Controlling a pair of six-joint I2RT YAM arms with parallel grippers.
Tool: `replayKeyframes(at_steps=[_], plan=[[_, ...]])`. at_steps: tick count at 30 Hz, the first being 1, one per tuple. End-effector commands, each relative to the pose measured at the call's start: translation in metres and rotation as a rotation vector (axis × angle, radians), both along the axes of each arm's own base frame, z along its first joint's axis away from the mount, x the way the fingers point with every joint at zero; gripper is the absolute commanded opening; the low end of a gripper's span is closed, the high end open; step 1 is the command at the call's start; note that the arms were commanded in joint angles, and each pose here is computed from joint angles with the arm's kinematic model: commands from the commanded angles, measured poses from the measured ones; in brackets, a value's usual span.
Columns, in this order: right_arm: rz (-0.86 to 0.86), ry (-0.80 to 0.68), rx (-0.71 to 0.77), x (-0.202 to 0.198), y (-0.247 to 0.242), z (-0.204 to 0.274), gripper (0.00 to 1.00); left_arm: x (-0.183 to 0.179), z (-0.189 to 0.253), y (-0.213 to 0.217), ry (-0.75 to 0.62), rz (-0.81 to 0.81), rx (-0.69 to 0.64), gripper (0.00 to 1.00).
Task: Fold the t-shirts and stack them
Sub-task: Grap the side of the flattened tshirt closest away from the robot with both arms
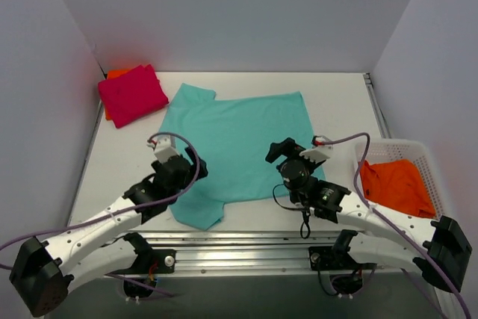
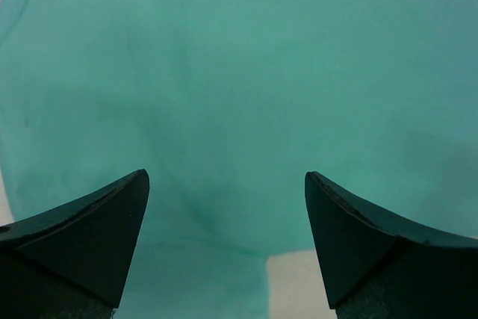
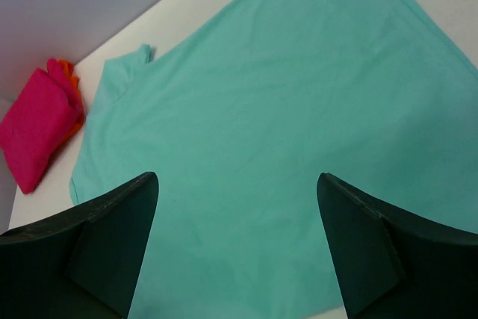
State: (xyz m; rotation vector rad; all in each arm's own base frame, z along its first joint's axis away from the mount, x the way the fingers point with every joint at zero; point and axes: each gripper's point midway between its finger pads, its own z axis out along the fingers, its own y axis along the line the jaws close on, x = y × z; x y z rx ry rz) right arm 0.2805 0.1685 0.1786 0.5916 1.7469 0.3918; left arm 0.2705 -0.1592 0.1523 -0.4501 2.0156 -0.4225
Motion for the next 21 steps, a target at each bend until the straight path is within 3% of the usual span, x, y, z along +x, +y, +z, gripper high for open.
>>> replayKeyframes(at_steps=[1, 5, 6, 7, 12, 14, 15, 18, 21], plan=[[-0.043, 0.018, -0.057, -0.030, -0.011, -0.017, 0.83, -0.051, -0.039, 0.002, 0.131, 0.060, -0.015, 0.94], [-0.008, 0.018, -0.058, -0.045, 0.002, -0.024, 0.84, -0.095, -0.054, -0.013, 0.232, 0.058, 0.054, 0.94], [-0.001, 0.014, -0.053, -0.046, 0.008, -0.021, 0.84, -0.110, -0.060, 0.001, 0.257, 0.074, 0.144, 0.94], [-0.006, 0.011, -0.072, -0.046, 0.010, -0.022, 0.84, -0.118, -0.066, -0.002, 0.270, 0.152, 0.112, 0.94], [-0.015, 0.027, -0.154, -0.050, 0.014, -0.032, 0.85, -0.176, -0.088, -0.018, 0.294, 0.118, 0.237, 0.94], [-0.017, 0.026, -0.160, -0.051, 0.012, -0.034, 0.86, -0.193, -0.092, -0.025, 0.292, 0.137, 0.215, 0.94], [-0.016, 0.026, -0.159, -0.052, 0.011, -0.035, 0.87, -0.197, -0.090, -0.017, 0.273, 0.160, 0.270, 0.94], [-0.016, 0.022, -0.150, -0.053, 0.008, -0.038, 0.88, -0.199, -0.082, -0.006, 0.233, 0.213, 0.277, 0.94], [-0.010, 0.009, -0.135, -0.053, 0.007, -0.036, 0.88, -0.193, -0.079, 0.002, 0.226, 0.221, 0.192, 0.94]])
